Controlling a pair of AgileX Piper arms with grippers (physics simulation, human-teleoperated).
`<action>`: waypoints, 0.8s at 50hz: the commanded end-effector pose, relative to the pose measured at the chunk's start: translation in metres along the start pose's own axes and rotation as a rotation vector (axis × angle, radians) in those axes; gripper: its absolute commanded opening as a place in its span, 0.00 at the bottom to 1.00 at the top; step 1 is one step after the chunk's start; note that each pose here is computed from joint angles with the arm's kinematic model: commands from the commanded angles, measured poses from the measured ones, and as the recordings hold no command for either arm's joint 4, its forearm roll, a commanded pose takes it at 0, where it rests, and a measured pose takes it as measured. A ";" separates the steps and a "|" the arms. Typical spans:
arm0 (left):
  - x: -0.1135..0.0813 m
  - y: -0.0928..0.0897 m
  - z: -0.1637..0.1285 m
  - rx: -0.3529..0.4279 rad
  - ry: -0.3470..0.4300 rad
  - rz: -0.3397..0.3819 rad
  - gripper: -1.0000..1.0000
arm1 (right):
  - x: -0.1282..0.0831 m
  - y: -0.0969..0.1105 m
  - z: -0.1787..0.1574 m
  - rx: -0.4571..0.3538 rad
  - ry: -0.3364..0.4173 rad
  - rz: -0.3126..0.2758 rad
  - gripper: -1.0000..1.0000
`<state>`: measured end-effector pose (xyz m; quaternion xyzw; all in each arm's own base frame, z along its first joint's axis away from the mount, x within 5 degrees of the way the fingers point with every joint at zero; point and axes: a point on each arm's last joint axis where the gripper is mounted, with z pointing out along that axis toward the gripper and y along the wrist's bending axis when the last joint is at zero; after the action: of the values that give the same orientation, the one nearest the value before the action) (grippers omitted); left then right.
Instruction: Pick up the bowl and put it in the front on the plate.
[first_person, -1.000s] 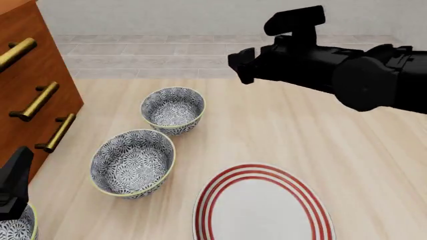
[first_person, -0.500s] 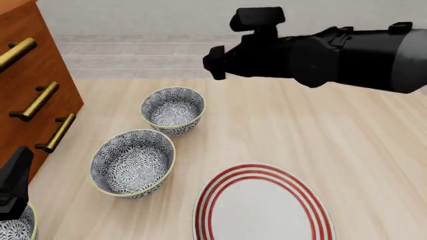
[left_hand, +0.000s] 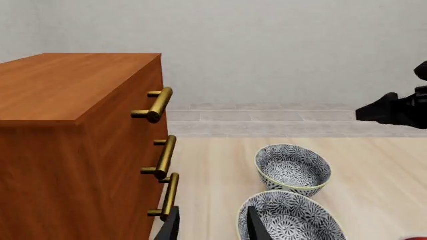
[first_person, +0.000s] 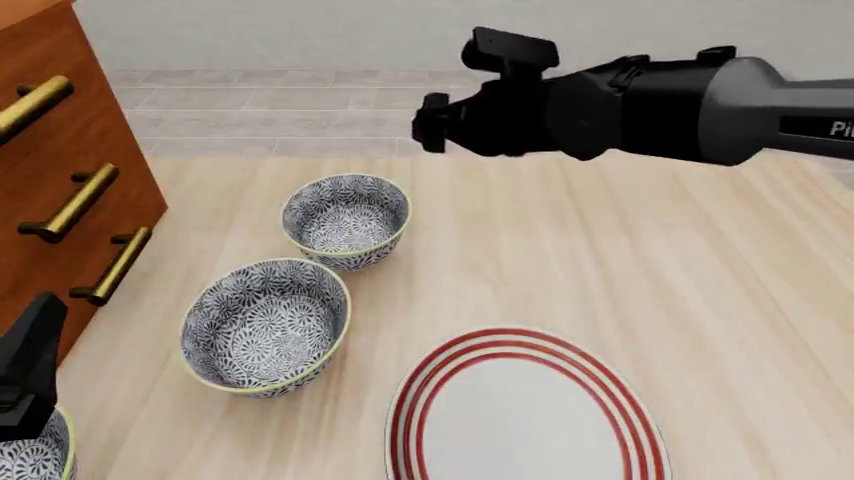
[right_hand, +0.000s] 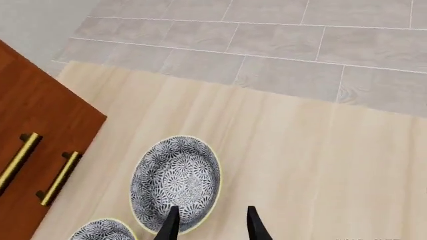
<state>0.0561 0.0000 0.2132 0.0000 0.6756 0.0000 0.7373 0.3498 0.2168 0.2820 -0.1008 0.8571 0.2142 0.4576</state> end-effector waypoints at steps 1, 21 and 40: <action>0.000 0.000 0.000 0.000 0.000 0.000 1.00 | -0.002 -0.013 0.017 0.033 0.017 0.059 1.00; 0.000 0.000 0.000 0.000 0.000 0.000 1.00 | 0.007 -0.019 0.045 0.053 0.054 0.102 1.00; 0.000 0.000 0.000 0.000 0.000 0.000 1.00 | 0.018 -0.007 0.072 0.036 0.089 0.085 1.00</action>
<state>0.0561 0.0000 0.2132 0.0000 0.6756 0.0000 0.7373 0.3901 0.2339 0.2398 -0.0595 0.8807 0.2139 0.4184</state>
